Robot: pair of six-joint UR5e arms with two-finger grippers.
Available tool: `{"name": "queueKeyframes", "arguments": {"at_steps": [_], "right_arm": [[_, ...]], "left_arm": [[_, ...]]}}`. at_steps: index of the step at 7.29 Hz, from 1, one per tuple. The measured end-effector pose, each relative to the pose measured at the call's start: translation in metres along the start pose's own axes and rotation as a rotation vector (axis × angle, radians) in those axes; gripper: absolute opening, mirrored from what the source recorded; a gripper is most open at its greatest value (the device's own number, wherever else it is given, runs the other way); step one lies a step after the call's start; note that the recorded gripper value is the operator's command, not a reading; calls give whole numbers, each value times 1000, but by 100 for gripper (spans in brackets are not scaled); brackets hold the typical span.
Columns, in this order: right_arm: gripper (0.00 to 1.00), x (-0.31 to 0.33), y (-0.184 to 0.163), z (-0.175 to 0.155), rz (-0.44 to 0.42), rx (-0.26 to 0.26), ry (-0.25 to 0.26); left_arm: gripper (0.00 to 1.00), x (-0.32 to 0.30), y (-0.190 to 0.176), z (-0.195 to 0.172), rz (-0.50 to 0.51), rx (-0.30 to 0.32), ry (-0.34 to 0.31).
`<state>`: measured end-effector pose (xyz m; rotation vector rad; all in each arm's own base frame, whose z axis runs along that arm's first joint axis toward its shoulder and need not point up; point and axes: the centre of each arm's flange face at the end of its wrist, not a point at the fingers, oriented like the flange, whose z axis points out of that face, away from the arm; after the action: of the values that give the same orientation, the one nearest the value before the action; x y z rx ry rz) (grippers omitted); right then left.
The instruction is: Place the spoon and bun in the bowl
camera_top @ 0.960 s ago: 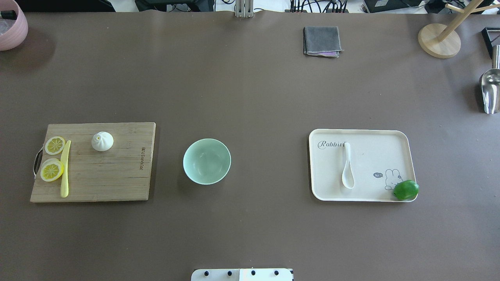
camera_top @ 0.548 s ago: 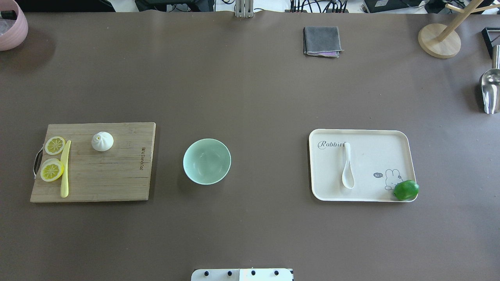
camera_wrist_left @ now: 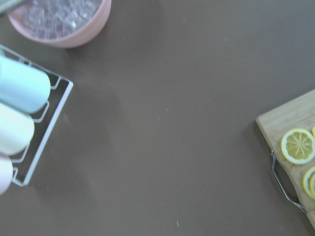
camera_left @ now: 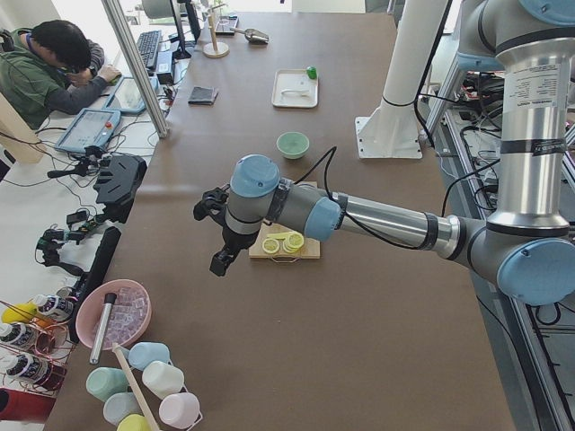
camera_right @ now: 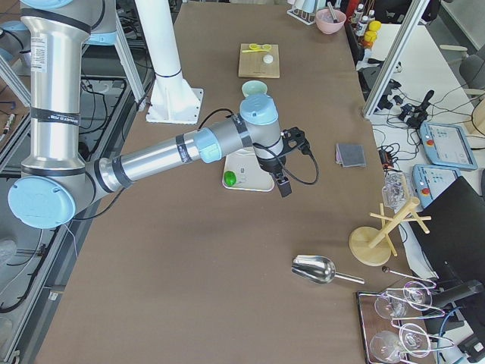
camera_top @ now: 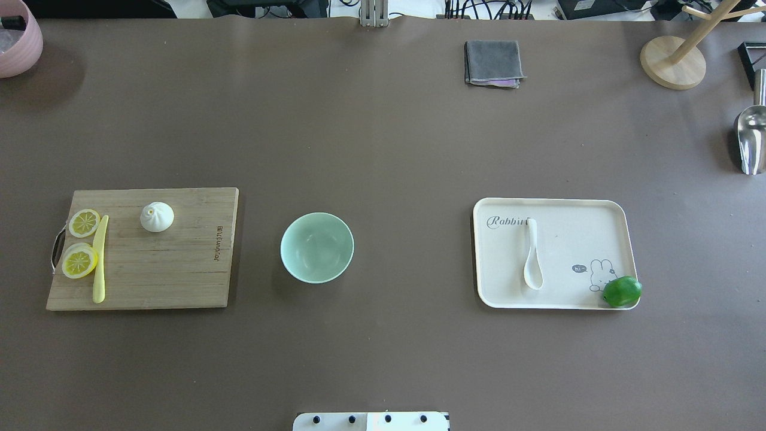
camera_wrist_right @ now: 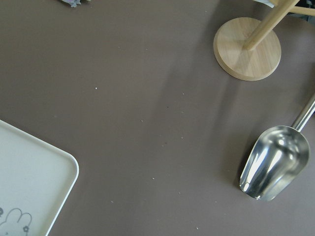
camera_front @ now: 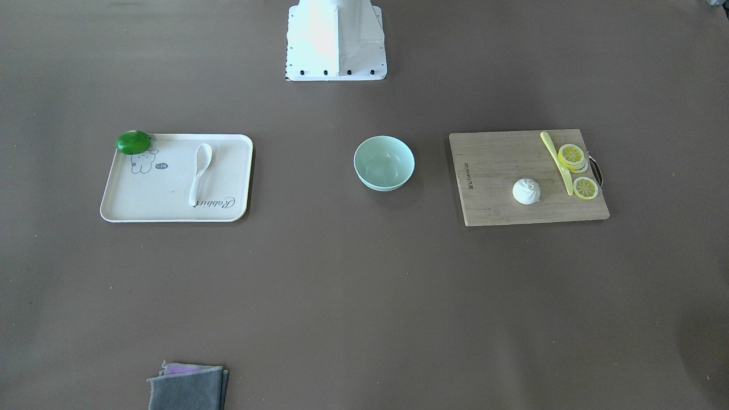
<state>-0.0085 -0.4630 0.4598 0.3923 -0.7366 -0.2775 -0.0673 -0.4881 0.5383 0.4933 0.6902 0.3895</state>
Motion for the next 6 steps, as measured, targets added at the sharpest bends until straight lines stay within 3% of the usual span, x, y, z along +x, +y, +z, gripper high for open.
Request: {"name": "queueKeyframes", "arguments": {"at_steps": [2, 4, 6], "right_arm": [[100, -67, -41, 36, 127, -27, -28], [100, -151, -67, 78, 242, -29, 15], [100, -233, -70, 119, 295, -7, 50]], "left_arm": [[99, 7, -10, 0, 20, 59, 48], [99, 30, -20, 16, -5, 73, 91], [99, 53, -28, 35, -47, 50, 129]]}}
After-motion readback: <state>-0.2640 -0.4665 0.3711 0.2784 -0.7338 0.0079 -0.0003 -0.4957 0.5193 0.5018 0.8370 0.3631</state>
